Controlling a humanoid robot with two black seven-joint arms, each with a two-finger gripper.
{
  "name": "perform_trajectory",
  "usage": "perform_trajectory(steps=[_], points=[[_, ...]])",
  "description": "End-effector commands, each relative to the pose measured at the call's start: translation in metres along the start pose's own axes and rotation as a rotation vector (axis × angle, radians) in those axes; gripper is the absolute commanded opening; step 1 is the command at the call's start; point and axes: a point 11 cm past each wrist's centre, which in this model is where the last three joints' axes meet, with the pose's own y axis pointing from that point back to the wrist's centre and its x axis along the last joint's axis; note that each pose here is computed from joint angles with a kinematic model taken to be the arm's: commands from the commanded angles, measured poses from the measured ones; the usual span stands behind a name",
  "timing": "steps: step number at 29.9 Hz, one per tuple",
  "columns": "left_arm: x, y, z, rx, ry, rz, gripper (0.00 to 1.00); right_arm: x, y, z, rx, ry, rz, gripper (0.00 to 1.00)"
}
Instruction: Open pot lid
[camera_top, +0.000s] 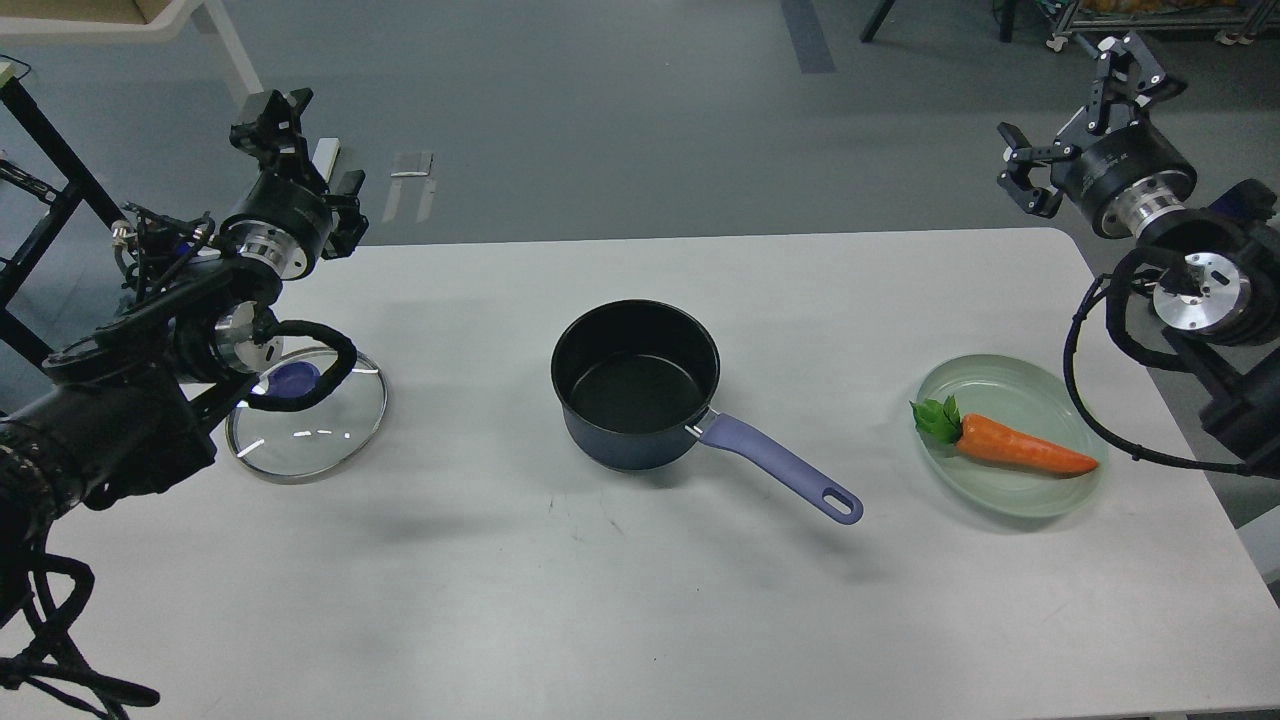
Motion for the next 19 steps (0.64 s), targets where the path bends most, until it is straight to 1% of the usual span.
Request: perform_trajectory(steps=[1, 4, 7, 19], points=[[0.000, 0.001, -0.002, -0.009, 0.118, 0.003, 0.99, 0.003, -0.001, 0.020, 0.040, -0.205, 0.050, 0.99], [-0.001, 0.002, -0.004, -0.014, 0.186, -0.008, 0.99, -0.004, -0.002, 0.048, 0.032, -0.313, 0.067, 0.99], [-0.001, 0.004, -0.010, -0.006, 0.207, -0.012, 0.99, -0.008, -0.004, 0.059, 0.029, -0.353, 0.077, 0.99], [0.014, 0.012, -0.015, -0.021, 0.246, 0.033, 0.99, -0.008, -0.004, 0.058, 0.033, -0.342, 0.069, 1.00]])
